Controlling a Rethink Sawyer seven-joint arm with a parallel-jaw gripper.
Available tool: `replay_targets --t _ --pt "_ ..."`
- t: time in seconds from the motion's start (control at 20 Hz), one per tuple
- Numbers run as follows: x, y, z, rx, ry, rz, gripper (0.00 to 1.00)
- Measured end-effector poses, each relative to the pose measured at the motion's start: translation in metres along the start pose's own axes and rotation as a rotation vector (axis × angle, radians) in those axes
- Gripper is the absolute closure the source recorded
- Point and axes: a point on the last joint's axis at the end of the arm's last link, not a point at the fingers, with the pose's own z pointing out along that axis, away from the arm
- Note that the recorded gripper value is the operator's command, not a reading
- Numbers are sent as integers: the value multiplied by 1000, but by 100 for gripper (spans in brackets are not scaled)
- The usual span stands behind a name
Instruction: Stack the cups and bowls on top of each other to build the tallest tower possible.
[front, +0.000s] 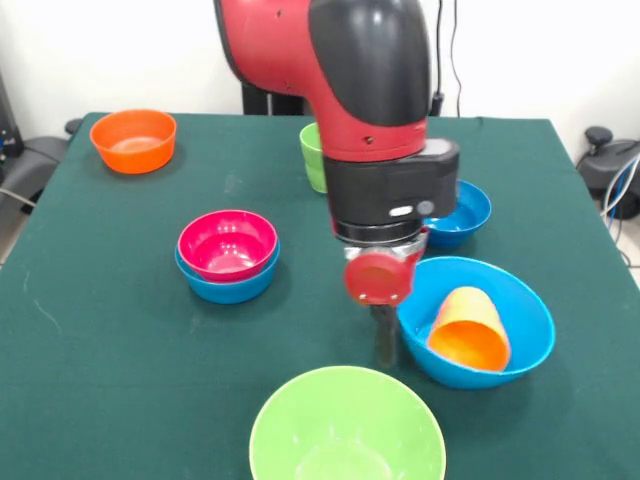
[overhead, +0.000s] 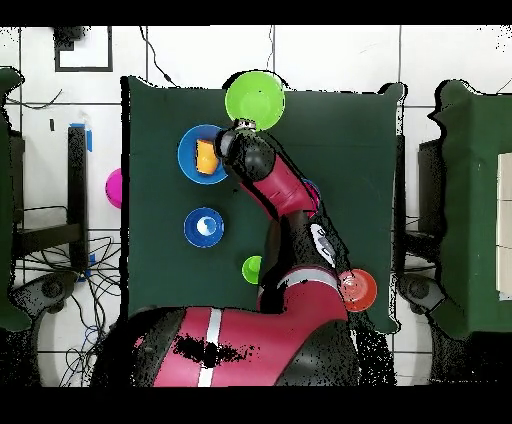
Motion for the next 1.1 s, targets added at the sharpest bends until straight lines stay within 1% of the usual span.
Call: replay_targets --t 0.2,0.35,0.4,0.45,0.65,0.8,0.85,0.9,1.1 --pt "20 6 -12 0 30 -19 0" --pt "32 8 -19 2 44 -33 0" --pt "43 9 -26 1 54 -48 0" --pt "47 9 -28 3 58 -53 0" --pt "66 7 -38 20 77 -81 0" --pt "78 6 -48 41 100 -98 0" --pt "79 6 -50 44 104 -99 0" --pt "80 7 -57 58 116 -102 0" --pt "74 13 -69 66 126 -96 0"
